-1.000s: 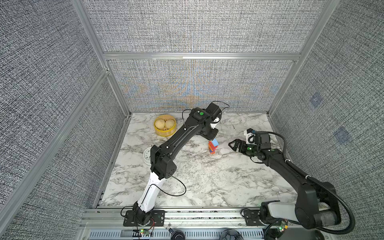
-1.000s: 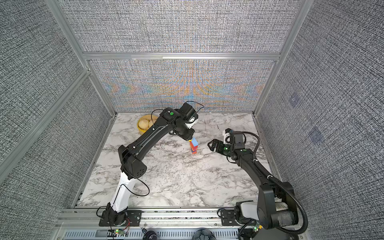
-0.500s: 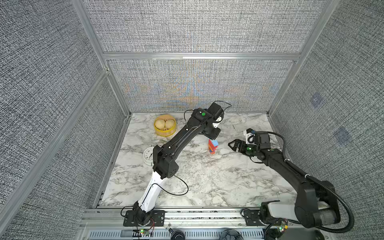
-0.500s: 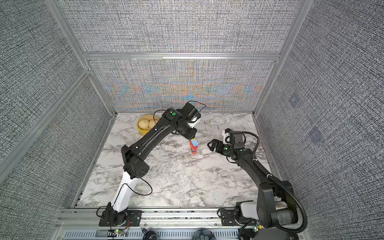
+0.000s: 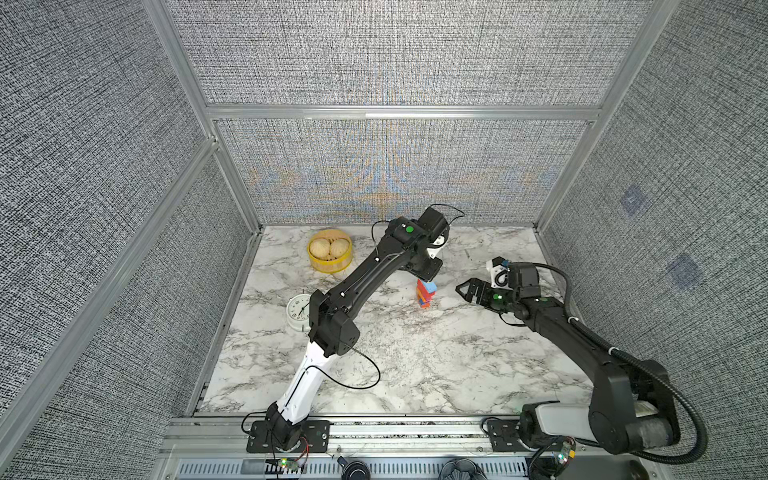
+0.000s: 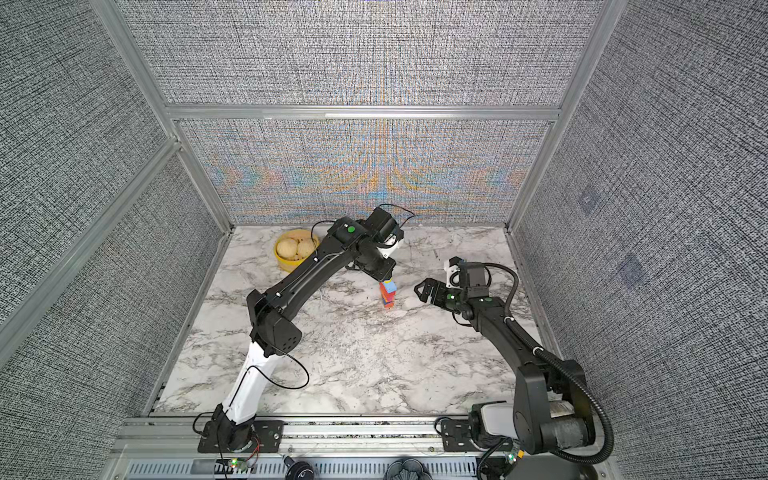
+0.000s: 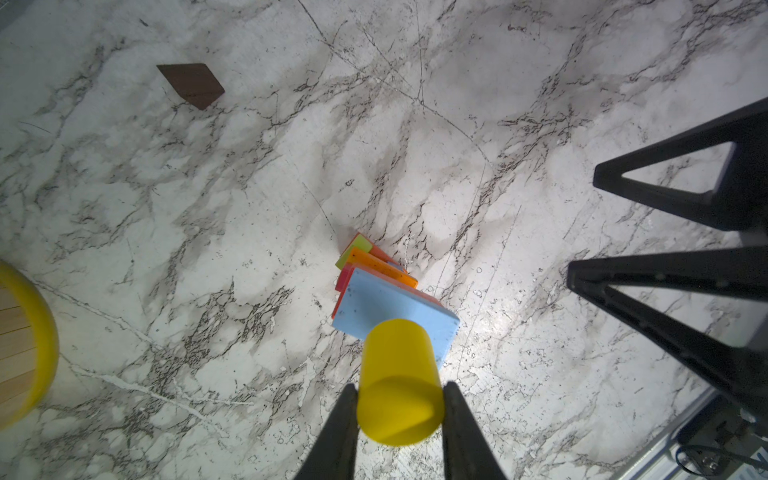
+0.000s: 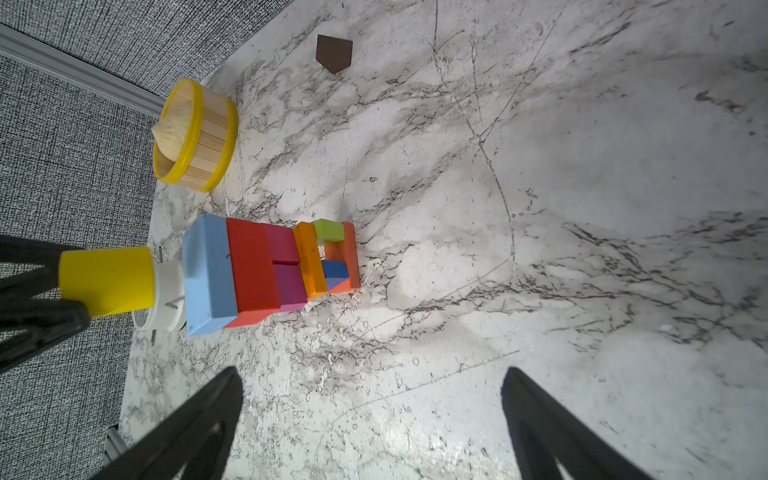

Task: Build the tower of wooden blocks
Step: 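Lower the yellow cylinder onto the light blue block with the left gripper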

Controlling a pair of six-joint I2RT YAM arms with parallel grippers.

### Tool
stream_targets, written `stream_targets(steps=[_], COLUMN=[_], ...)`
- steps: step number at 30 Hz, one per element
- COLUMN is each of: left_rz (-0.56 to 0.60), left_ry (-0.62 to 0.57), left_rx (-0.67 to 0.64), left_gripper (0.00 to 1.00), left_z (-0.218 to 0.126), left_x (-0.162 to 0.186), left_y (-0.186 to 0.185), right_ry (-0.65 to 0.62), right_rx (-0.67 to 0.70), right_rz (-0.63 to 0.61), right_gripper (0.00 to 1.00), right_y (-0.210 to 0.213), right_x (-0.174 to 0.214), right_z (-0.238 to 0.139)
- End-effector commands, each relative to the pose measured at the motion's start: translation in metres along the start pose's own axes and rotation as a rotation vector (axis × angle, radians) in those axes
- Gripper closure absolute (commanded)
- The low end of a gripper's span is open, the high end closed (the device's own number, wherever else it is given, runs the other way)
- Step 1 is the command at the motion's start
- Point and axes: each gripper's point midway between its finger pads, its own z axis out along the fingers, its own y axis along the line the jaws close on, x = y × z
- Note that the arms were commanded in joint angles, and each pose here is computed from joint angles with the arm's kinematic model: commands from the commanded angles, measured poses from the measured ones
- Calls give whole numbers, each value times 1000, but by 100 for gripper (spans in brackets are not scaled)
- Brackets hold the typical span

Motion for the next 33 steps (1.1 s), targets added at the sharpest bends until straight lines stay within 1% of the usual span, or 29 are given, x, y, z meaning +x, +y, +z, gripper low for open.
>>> stream_targets(steps=[1, 18, 25, 33], left_rz=[3, 2, 2, 2], left_ry=[13, 13, 14, 4], left_rx=[3, -13, -17, -23], left_gripper=[69, 67, 62, 61], left_z=[1, 6, 9, 7], left_x=[2, 1, 1, -1], left_y=[0, 3, 4, 5], right_ry=[-10, -2, -2, -3], right_rx=[-15, -24, -28, -30], right_rz=[-7, -6, -7, -7], right_gripper=[1, 1, 1, 1], right_y=[4, 5, 6, 7], right_x=[-4, -2, -3, -3], right_z=[0, 1, 1, 1])
